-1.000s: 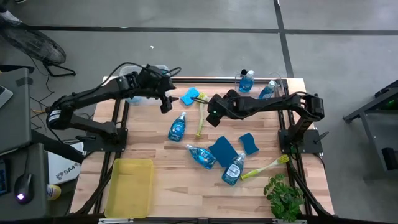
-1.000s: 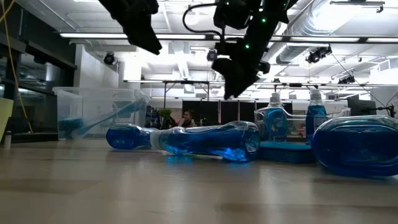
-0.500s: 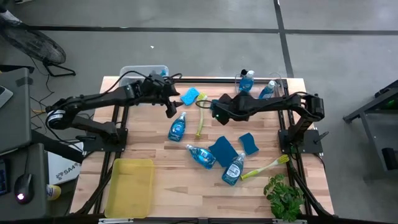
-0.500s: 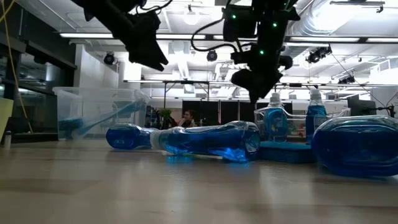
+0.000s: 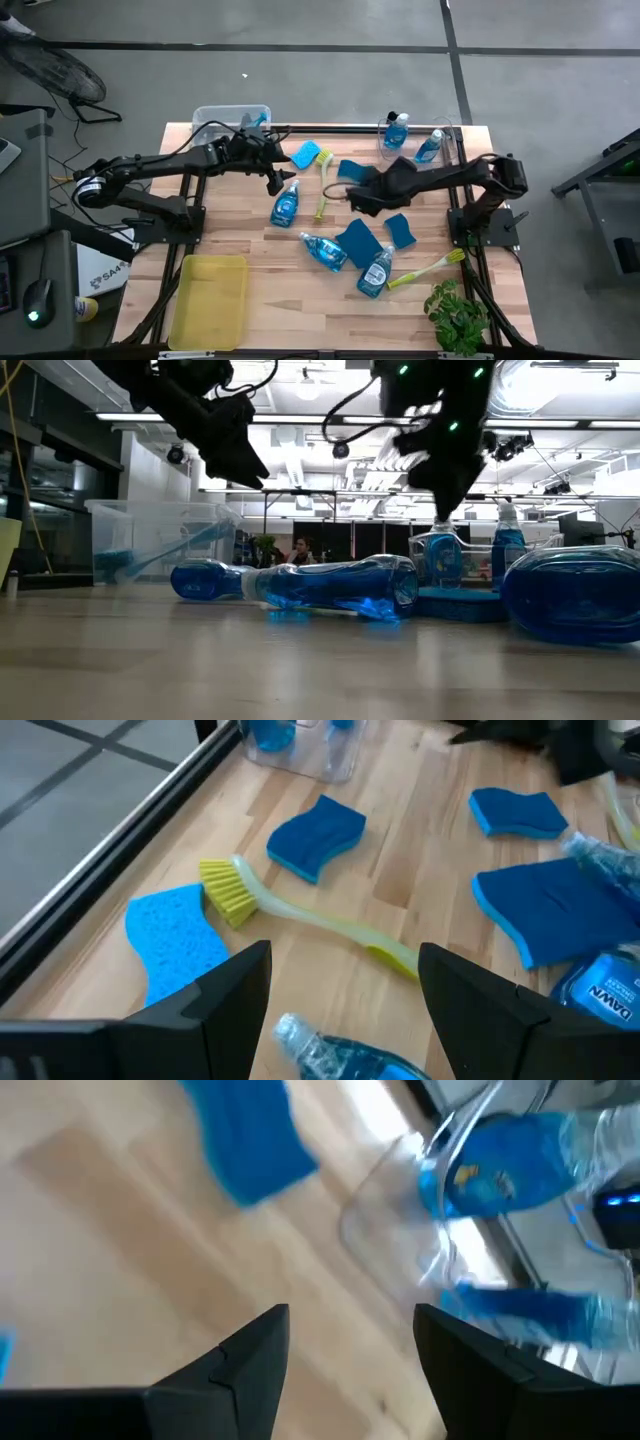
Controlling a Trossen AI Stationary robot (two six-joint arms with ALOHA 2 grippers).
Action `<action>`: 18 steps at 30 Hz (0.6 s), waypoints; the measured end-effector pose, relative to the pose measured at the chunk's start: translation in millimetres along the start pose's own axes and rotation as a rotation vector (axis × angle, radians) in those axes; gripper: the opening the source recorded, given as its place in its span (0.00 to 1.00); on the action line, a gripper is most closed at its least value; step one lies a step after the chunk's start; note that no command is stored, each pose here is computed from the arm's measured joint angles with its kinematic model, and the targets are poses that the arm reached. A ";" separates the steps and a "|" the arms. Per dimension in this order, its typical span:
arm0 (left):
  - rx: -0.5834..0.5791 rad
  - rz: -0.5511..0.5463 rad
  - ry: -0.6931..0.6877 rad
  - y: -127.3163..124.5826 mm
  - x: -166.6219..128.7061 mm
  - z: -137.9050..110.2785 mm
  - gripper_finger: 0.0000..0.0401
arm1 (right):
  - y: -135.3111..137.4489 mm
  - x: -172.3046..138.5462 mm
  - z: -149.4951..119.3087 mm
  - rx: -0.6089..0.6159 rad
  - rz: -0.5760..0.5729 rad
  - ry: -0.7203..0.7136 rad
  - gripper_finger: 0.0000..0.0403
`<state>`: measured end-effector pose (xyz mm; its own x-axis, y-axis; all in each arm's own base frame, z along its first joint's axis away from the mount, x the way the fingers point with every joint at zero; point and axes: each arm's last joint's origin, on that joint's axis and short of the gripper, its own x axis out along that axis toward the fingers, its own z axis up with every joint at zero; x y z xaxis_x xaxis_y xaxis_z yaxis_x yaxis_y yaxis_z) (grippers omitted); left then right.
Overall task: Pick & Place Kitchen Sink Supplies
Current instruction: Put the bottom yellow and green dish brush into the white transparent bin
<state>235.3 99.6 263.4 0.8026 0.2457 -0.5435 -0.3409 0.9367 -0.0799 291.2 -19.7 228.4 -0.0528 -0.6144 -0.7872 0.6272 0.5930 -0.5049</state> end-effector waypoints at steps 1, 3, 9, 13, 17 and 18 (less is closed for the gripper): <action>0.000 0.000 0.000 0.0 0.0 0.0 0.62 | -0.4 -6.0 -4.8 -0.013 0.012 0.009 0.52; 0.001 0.000 -0.003 0.0 0.0 0.2 0.62 | -1.0 -19.4 -14.4 -0.036 0.044 0.015 0.52; 0.007 -0.012 0.004 -0.3 0.0 -0.4 0.62 | 1.6 -56.0 -43.1 -0.133 0.300 0.120 0.52; 0.017 -0.026 0.013 -0.7 0.0 -1.3 0.62 | 11.3 -70.8 -64.3 -0.303 0.358 0.164 0.52; 0.025 -0.027 0.016 -0.7 0.0 -1.6 0.62 | 26.6 -73.7 -98.0 -0.541 0.413 0.208 0.52; 0.025 -0.027 0.018 -0.7 0.0 -1.8 0.62 | 30.7 -72.8 -106.9 -0.589 0.434 0.223 0.52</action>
<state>234.7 98.5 261.9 0.8023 0.2155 -0.5567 -0.3062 0.9491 -0.0738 231.3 98.9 232.4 -0.0908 -0.1805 -0.9794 0.1124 0.9753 -0.1902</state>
